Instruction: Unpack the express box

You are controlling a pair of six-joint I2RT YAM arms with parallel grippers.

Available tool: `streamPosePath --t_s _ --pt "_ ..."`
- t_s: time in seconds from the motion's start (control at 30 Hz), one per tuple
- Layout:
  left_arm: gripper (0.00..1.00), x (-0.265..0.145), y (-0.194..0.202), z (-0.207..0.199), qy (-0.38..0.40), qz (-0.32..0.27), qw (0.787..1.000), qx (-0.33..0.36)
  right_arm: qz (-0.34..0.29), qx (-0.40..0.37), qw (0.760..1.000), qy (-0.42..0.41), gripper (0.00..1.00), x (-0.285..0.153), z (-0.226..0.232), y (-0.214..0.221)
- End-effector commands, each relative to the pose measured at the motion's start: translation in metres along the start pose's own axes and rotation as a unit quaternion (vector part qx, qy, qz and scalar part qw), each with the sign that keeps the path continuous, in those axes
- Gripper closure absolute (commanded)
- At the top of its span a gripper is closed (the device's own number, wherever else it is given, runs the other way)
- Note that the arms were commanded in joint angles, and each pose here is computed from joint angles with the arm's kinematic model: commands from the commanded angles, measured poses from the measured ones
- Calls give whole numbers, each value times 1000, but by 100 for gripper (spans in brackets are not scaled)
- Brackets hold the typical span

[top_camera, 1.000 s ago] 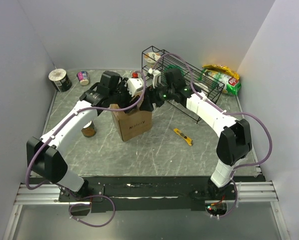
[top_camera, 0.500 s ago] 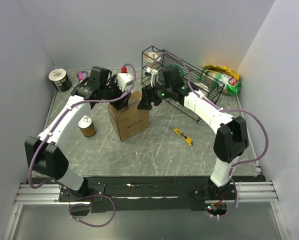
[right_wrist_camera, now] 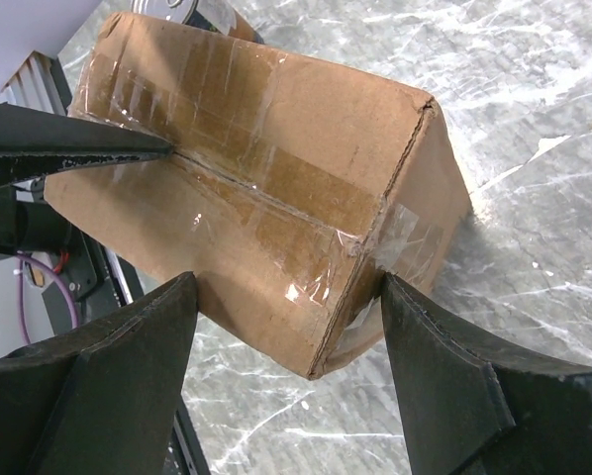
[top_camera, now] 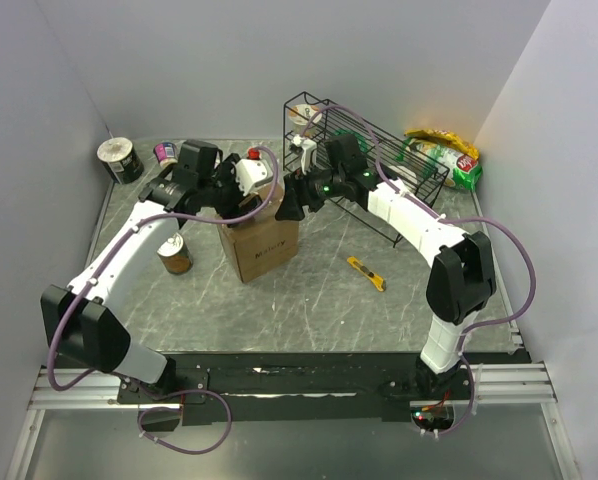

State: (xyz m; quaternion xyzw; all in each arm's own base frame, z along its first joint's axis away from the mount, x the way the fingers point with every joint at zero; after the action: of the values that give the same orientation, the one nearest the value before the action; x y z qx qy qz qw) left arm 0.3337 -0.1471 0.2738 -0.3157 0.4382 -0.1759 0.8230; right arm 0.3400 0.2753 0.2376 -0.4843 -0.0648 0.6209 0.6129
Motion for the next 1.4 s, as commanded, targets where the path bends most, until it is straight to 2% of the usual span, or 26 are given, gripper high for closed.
streamPosePath --t_s 0.0,0.07,0.27,0.63,0.73,0.83,0.87,1.0,1.17,1.27,1.3,1.37 --pt "22 24 67 -55 139 151 978 -36 208 104 968 92 23 11 -46 106" --pt "24 38 75 -55 136 178 973 -55 208 104 968 92 23 10 -46 106" --pt "27 62 93 -65 140 208 963 -97 208 100 968 98 23 6 -45 109" --pt "28 61 91 -67 137 199 965 -103 214 98 968 90 23 6 -44 109" --pt "31 57 76 -60 132 168 971 -103 212 97 968 92 22 6 -43 107" --pt "36 41 45 -48 123 87 985 -84 210 99 968 96 22 4 -43 108" --pt "37 29 29 -37 91 51 992 -66 211 98 968 96 23 5 -43 109" --pt "43 7 2 -14 25 4 999 -33 214 99 967 94 26 5 -44 111" --pt "58 -12 -21 10 -35 -36 998 -30 226 105 964 91 27 7 -46 114" --pt "69 -13 -24 14 -27 -43 997 -58 229 104 964 92 28 8 -47 113" --pt "77 -14 -25 16 -25 -49 996 -69 230 104 963 92 28 8 -47 113" --pt "83 -20 -31 23 -24 -67 993 -96 232 105 963 92 29 8 -47 114"
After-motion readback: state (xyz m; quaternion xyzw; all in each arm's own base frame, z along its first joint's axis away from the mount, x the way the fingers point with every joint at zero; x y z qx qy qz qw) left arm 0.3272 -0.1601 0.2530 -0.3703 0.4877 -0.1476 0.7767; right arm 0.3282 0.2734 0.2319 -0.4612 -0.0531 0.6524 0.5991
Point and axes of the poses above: each gripper's point midway between its finger pads, its own x axis out along the fingers, its own z axis along the line the jaws close on, y = z × x, the point moved 6 cm from there along -x, back along the fingers, and after that the axes turned 9 degrees about x, right-handed, at the moved point
